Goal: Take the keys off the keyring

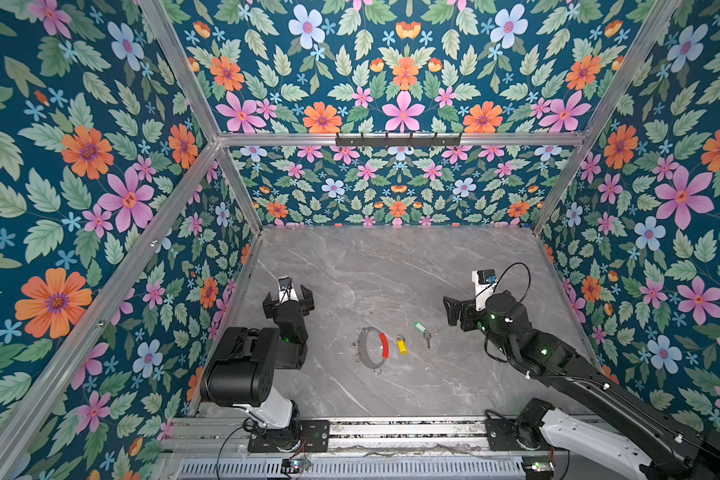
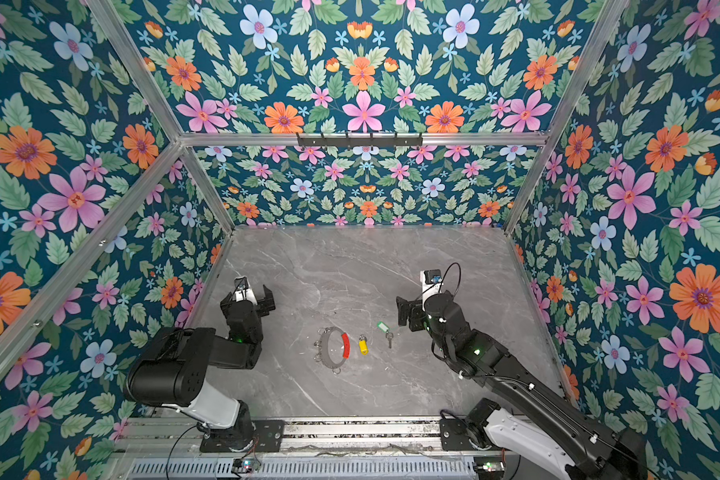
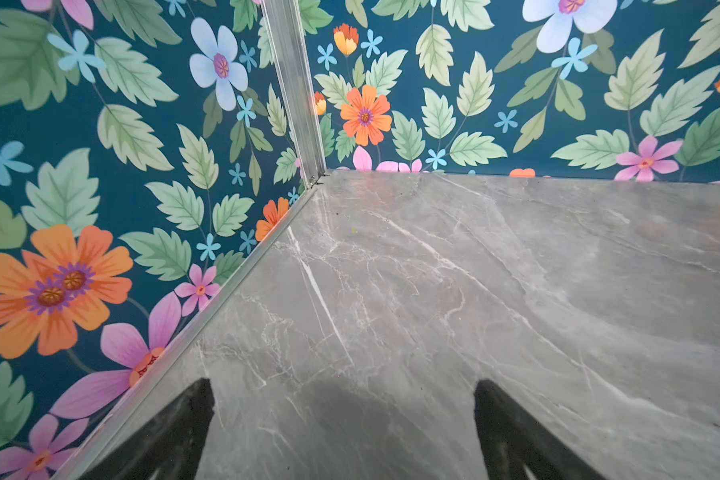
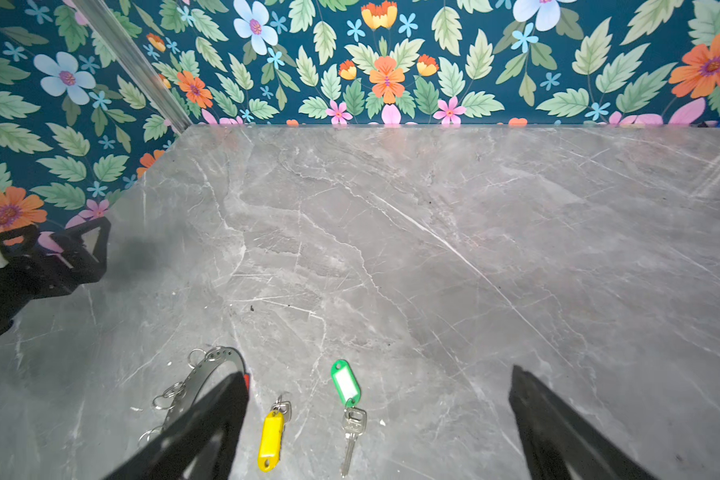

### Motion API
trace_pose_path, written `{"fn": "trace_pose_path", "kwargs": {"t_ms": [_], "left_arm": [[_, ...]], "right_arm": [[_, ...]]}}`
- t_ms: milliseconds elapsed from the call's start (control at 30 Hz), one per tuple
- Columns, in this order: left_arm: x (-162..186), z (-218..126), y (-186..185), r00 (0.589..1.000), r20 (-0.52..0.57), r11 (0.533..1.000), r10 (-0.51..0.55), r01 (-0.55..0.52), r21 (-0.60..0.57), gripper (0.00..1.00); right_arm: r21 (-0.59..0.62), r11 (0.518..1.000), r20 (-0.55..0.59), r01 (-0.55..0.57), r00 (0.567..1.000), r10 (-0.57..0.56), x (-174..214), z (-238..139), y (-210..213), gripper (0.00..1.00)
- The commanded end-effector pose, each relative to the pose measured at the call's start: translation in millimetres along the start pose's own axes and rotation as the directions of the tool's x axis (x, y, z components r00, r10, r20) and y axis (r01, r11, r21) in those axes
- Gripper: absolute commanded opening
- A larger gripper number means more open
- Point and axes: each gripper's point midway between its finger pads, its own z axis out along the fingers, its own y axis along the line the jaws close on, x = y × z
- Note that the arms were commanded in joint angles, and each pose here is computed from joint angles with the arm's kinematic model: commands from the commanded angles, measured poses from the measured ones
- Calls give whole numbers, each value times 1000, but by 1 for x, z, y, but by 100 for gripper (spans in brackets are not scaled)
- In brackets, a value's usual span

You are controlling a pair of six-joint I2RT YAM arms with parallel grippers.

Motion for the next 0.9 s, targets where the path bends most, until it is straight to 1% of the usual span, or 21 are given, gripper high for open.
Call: {"fn": "trace_pose_path", "kwargs": {"t_ms": [0, 33, 100, 133, 200, 300, 367, 433, 500, 567, 633, 733, 767, 867], "left_arm": [[-1, -1, -10, 998, 12, 994, -66, 64, 85, 100], [0, 1, -10, 998, -4, 994, -70, 70, 82, 100], [-5, 0, -9, 997, 37, 995, -66, 63, 83, 100], [-3, 0, -9, 998, 22, 995, -67, 65, 80, 100], [-5, 0, -7, 997, 35, 995, -65, 63, 73, 100], [-5, -1, -8, 997, 35, 995, -64, 62, 74, 100], [-5, -1, -8, 997, 35, 995, -64, 61, 75, 100], [-5, -1, -8, 997, 33, 995, -63, 61, 75, 100], [-5, -1, -8, 997, 32, 995, -64, 61, 75, 100], [-5, -1, -8, 997, 33, 995, -64, 61, 75, 100], [-5, -1, -8, 997, 34, 995, -64, 61, 74, 100], [-5, -1, -8, 997, 34, 995, -64, 61, 74, 100], [-5, -1, -8, 997, 33, 995, -63, 61, 75, 100], [-5, -1, -8, 997, 34, 995, -64, 61, 74, 100]], "right_arm": [[-20, 1000, 55, -7, 998, 8, -10, 1, -1, 99], [-7, 1000, 65, -9, 998, 10, -10, 2, -7, 99], [-10, 1000, 103, -4, 995, 5, -16, 5, -14, 99], [-5, 1000, 127, -15, 992, 15, -20, 7, -20, 99], [32, 998, 170, -45, 985, 39, -27, 13, -41, 99], [153, 985, 236, -82, 971, 44, -36, 21, -87, 99], [241, 968, 280, -69, 960, -1, -39, 25, -120, 99], [335, 941, 298, -39, 952, -67, -32, 28, -149, 99], [377, 925, 283, -56, 957, -58, -20, 32, -174, 99], [418, 904, 243, -93, 970, -13, 2, 37, -200, 99], [451, 885, 208, -118, 978, 24, 23, 43, -217, 99], [450, 887, 167, -104, 986, 31, 47, 60, -224, 99], [450, 888, 170, -98, 985, 22, 49, 65, -225, 99], [406, 911, 167, -75, 986, 7, 54, 77, -220, 99]]}}
